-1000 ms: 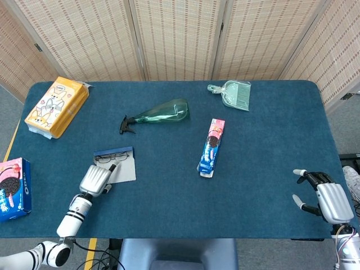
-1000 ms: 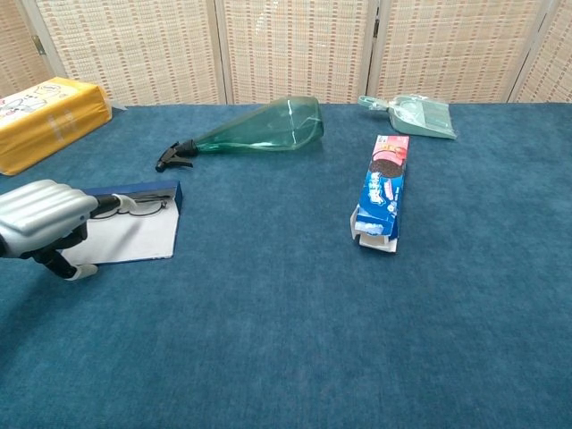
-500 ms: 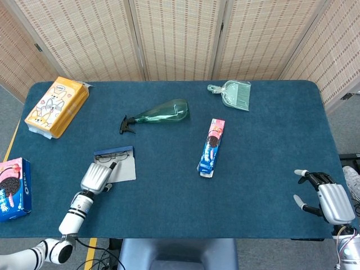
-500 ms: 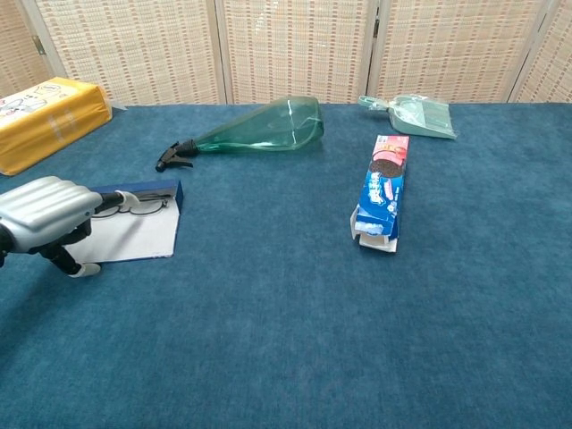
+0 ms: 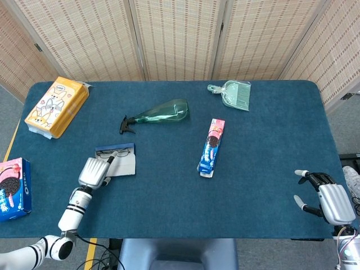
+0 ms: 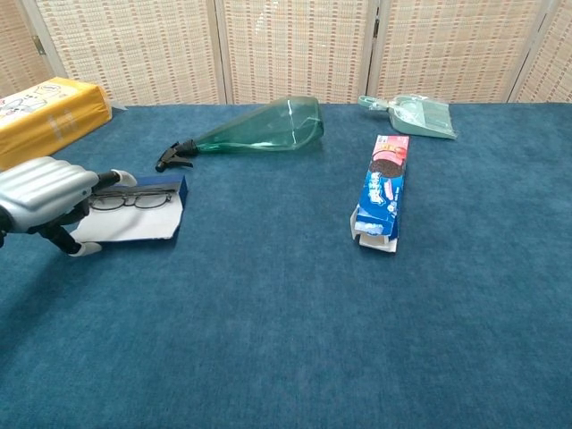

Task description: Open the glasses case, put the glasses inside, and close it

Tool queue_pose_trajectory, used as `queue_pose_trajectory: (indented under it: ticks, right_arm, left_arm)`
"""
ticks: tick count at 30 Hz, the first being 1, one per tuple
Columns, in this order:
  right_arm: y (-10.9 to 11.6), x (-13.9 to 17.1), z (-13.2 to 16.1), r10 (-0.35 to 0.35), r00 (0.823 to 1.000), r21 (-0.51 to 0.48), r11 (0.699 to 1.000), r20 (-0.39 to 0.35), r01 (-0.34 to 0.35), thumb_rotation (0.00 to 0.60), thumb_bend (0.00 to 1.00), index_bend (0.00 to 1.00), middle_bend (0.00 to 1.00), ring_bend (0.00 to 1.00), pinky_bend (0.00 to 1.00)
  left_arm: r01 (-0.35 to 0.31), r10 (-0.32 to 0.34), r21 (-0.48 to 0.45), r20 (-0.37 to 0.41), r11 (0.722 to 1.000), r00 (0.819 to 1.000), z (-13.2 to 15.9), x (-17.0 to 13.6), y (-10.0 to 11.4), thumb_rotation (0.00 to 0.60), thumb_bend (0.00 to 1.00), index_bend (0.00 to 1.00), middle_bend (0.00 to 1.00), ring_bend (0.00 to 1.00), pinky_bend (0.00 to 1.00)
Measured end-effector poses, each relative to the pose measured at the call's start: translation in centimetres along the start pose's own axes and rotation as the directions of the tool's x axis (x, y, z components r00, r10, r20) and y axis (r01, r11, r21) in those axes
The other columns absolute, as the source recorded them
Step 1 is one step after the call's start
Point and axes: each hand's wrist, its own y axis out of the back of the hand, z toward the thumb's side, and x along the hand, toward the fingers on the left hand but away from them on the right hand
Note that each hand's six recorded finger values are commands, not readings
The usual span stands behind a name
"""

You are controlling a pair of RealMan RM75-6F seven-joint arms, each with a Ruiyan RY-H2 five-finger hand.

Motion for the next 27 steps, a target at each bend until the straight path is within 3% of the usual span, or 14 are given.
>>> queue_pose_trajectory:
  ticks: [5,16,21,27]
  right_arm:
    - [0.0,0.0,0.0,-0.001,1.0,0.001,1.0,-0.001,0.001,0.6,0.29,0.25,0.43,0.33,0.24]
    - [0.0,-0.1,-0.1,-0.003,1.0,-0.001,1.0,0.0,0.003,0.6,0.29,0.25,0.44,0.33,0.24]
    - [0.1,-0.1,-0.1,-0.008,1.0,0.0,1.0,-0.001,0.008,0.6,0.29,0.25,0.45,0.34,0.24]
    - [0.1,-0.2,-0.1,-0.008,1.0,0.0,1.0,-0.001,0.008,0.6,0.29,0.25,0.45,0.34,0.24]
  left_arm:
    - [-0.031,0.03,-0.035,-0.02,0.999,0.999,-0.5,0.5,0.8,0.6,0.28,0.2,0.98,0.97,1.0]
    - [-0.095,0.091,-0.086,-0.045,0.992,0.995,-1.4,1.8,1.1,0.6,0.28,0.48,1.0,0.98,1.0]
    - [-0.108,0.105,-0.093,-0.045,0.99,0.994,-1.4,2.4,0.6,0.6,0.28,0.55,1.0,0.98,1.0]
    - [-0.102,0.1,-0.095,-0.03,0.99,0.995,-0.9,2.7,0.2,0.6,0.36,0.59,1.0,0.98,1.0]
